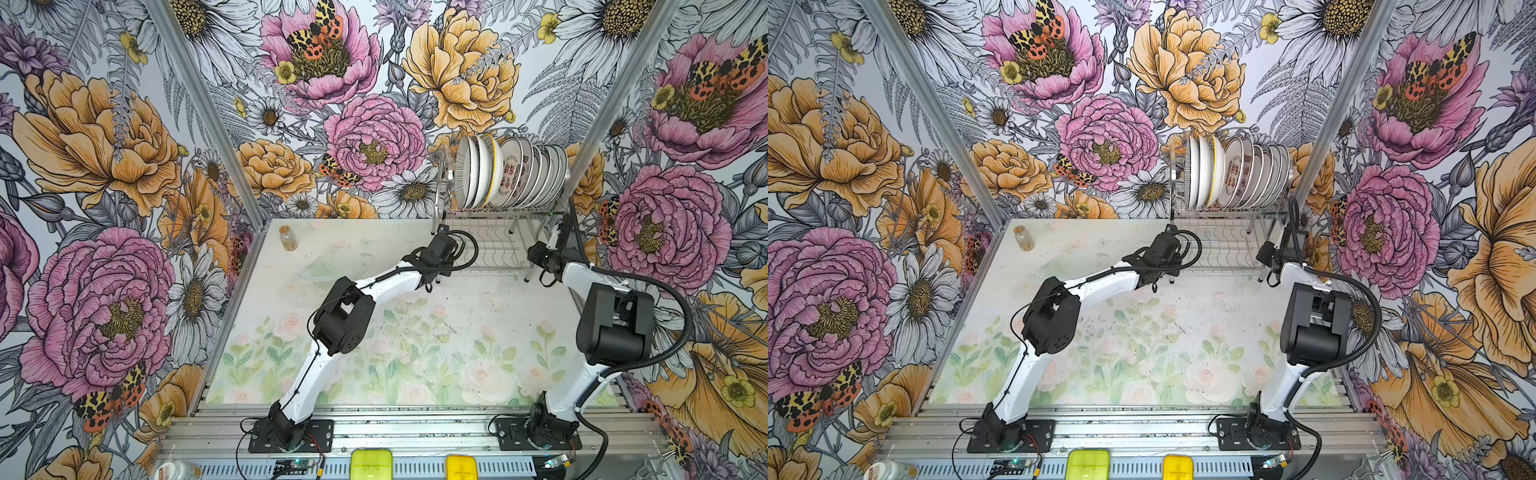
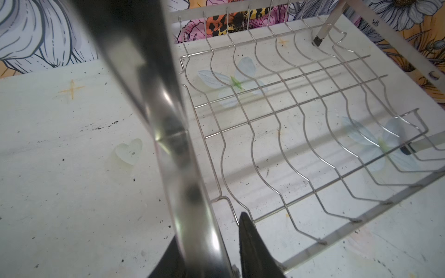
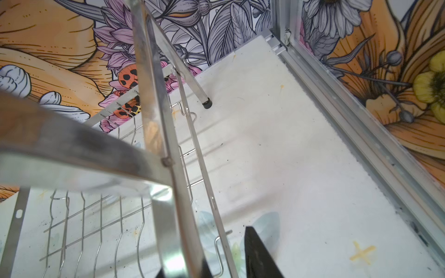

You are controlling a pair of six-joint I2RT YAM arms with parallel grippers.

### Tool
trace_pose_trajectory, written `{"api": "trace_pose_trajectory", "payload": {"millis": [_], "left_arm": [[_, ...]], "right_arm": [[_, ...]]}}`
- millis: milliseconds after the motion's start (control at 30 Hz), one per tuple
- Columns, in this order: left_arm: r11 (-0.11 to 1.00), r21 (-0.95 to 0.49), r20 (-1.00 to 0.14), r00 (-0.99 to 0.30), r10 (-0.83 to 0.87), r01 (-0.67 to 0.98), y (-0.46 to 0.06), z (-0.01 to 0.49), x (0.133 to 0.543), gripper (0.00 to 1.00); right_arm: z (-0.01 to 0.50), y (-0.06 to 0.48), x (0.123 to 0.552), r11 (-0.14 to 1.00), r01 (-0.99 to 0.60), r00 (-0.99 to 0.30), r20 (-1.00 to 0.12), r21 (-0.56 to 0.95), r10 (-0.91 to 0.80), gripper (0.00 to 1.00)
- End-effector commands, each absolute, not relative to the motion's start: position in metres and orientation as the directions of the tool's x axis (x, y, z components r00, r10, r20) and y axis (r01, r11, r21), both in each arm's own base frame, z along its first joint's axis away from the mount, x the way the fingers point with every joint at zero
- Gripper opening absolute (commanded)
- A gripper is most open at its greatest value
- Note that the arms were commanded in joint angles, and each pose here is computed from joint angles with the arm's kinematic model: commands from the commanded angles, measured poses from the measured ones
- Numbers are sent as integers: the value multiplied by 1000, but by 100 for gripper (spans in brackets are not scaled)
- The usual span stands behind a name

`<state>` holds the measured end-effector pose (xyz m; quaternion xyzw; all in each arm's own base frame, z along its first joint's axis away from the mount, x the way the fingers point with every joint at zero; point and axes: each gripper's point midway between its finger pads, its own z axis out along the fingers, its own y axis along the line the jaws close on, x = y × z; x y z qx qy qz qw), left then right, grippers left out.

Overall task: Unload the plates from the dish rack
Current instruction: Move the dish rack to the top-center of the table.

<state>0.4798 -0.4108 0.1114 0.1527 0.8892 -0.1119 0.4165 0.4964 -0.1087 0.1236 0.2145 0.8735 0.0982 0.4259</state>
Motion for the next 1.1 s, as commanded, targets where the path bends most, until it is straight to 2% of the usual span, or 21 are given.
{"api": "trace_pose_trajectory", "payload": {"millis": [0,100,400,700,1067], "left_arm": [[933,-55,-763,-618,191,357,-404,94,487,29],[933,-52,-760,-621,194,355,-402,91,488,26],[930,-46,-758,-619,206,365,-399,89,484,9],[938,-29,-752,-626,206,344,-380,85,473,0],[953,-8,-751,-631,195,304,-345,85,447,0]], "right_arm": [[130,-98,499,888,267,-522,-718,374,460,33],[129,-95,498,895,261,-528,-723,361,445,29],[122,-80,497,907,213,-562,-713,364,418,0],[119,-56,491,918,175,-589,-709,356,387,0],[110,-23,483,929,120,-629,-697,351,345,0]]}}
